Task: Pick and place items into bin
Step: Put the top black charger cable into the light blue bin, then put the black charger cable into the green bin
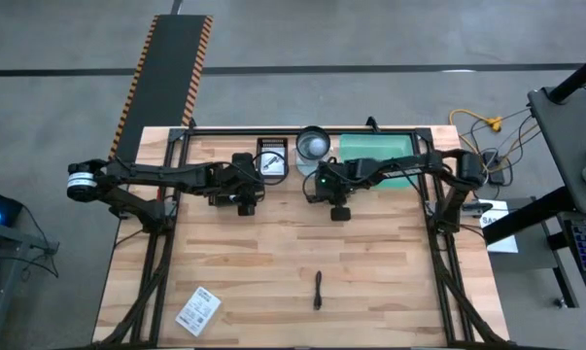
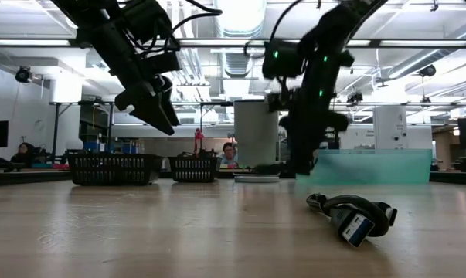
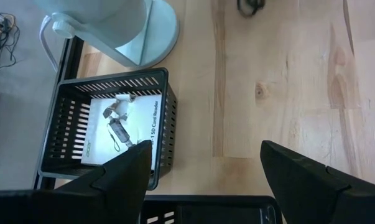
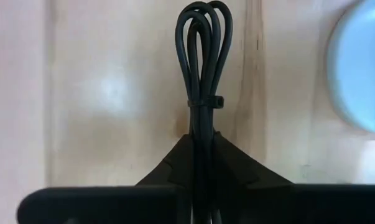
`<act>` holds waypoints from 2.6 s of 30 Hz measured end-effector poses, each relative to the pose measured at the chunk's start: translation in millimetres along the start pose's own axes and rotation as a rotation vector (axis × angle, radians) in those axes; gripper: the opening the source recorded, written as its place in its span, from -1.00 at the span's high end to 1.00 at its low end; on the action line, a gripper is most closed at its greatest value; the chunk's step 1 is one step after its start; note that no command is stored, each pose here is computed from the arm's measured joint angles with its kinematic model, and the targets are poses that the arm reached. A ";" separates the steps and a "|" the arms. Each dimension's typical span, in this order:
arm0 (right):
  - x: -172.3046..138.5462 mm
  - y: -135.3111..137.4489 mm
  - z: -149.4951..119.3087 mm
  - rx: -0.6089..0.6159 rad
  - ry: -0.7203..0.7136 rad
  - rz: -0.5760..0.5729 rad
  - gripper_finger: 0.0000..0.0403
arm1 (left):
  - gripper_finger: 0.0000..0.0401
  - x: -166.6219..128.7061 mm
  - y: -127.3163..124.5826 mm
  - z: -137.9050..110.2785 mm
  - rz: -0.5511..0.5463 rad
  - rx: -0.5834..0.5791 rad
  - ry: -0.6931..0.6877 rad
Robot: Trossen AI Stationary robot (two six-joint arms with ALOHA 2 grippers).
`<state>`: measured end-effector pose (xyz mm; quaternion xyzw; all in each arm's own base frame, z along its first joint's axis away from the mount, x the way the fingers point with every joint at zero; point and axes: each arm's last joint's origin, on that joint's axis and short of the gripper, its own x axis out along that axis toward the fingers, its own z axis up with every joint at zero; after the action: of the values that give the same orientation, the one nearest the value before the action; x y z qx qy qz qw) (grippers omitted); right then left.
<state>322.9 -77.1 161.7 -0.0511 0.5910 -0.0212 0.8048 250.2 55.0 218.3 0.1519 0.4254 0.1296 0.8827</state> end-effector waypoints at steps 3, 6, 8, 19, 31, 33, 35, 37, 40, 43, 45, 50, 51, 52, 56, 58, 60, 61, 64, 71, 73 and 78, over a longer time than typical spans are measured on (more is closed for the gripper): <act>-19.0 1.4 -0.4 -0.013 -0.029 -0.012 0.85 | -0.40 0.0 0.0 -0.1 0.000 0.000 0.001; -42.2 1.3 -6.9 -0.012 -0.032 -0.064 0.85 | -0.40 0.1 -0.1 -0.2 -0.001 0.001 0.002; -59.8 1.0 -15.3 0.006 0.006 -0.131 0.85 | -0.40 0.0 0.0 0.0 0.000 0.000 0.000; -124.1 -13.6 -55.5 0.212 0.056 -0.476 0.85 | -0.40 0.0 -0.1 -0.4 -0.001 0.001 0.005; -114.6 -35.8 -89.4 0.397 0.155 -0.460 0.51 | -0.40 0.0 -0.6 -1.8 -0.005 0.005 0.018; -114.6 -38.5 -91.5 0.422 0.159 -0.464 0.39 | -0.40 0.0 -0.5 -1.8 -0.004 0.004 0.018; -114.9 -40.2 -92.8 0.433 0.161 -0.465 0.27 | -0.40 0.0 -0.5 -1.8 -0.004 0.003 0.018; -115.7 -39.4 -92.5 0.455 0.139 -0.433 0.19 | -0.40 0.1 -0.5 -1.8 -0.004 -0.013 0.019; -115.0 -34.9 -86.7 0.478 0.045 -0.250 0.13 | -0.40 0.1 -0.5 -1.8 -0.004 -0.020 0.019; -112.3 -25.9 -73.4 0.451 -0.112 -0.015 0.13 | -0.40 0.0 -0.5 -1.7 -0.004 -0.020 0.018; -109.0 -14.7 -62.7 0.369 -0.204 0.070 0.15 | -0.40 0.0 -0.5 -1.7 -0.004 -0.020 0.018; -99.0 31.7 -39.0 0.059 -0.348 0.140 0.17 | -0.40 0.0 -0.5 -1.8 -0.004 -0.020 0.018; -96.5 43.3 -35.2 -0.014 -0.371 0.152 0.17 | -0.40 0.0 -0.5 -1.8 -0.004 -0.020 0.018; -93.0 55.4 -31.9 -0.089 -0.389 0.165 0.17 | -0.40 0.1 -0.5 -1.8 -0.004 -0.020 0.019; -77.4 102.3 -24.9 -0.355 -0.428 0.210 0.18 | -0.40 0.0 -0.5 -1.8 -0.004 -0.020 0.018; -68.5 119.7 -21.0 -0.377 -0.426 0.172 0.18 | -0.40 0.0 -0.5 -1.7 -0.004 -0.021 0.018; -59.8 132.3 -16.4 -0.368 -0.429 0.180 0.18 | -0.40 0.0 -0.5 -1.7 -0.004 -0.023 0.018; -56.5 137.5 -13.5 -0.373 -0.429 0.209 0.18 | -0.40 0.1 -0.5 -1.8 -0.004 -0.023 0.018; -45.5 151.7 -4.7 -0.398 -0.425 0.322 0.18 | -0.40 0.1 -0.5 -1.7 -0.003 -0.021 0.018; -6.7 169.5 12.9 -0.439 -0.391 0.443 0.18 | -0.40 0.1 -0.5 -1.7 -0.004 -0.021 0.018; 1.4 172.4 18.9 -0.441 -0.383 0.452 0.18 | -0.40 0.1 -0.5 -1.8 -0.004 -0.021 0.018; 21.8 178.8 23.1 -0.499 -0.346 0.529 0.18 | -0.40 0.0 -0.6 -1.8 -0.004 -0.021 0.019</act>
<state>346.8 99.8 128.7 -0.0936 0.4267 0.3397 0.8329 248.8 54.8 217.0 0.1405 0.4326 0.1337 0.8805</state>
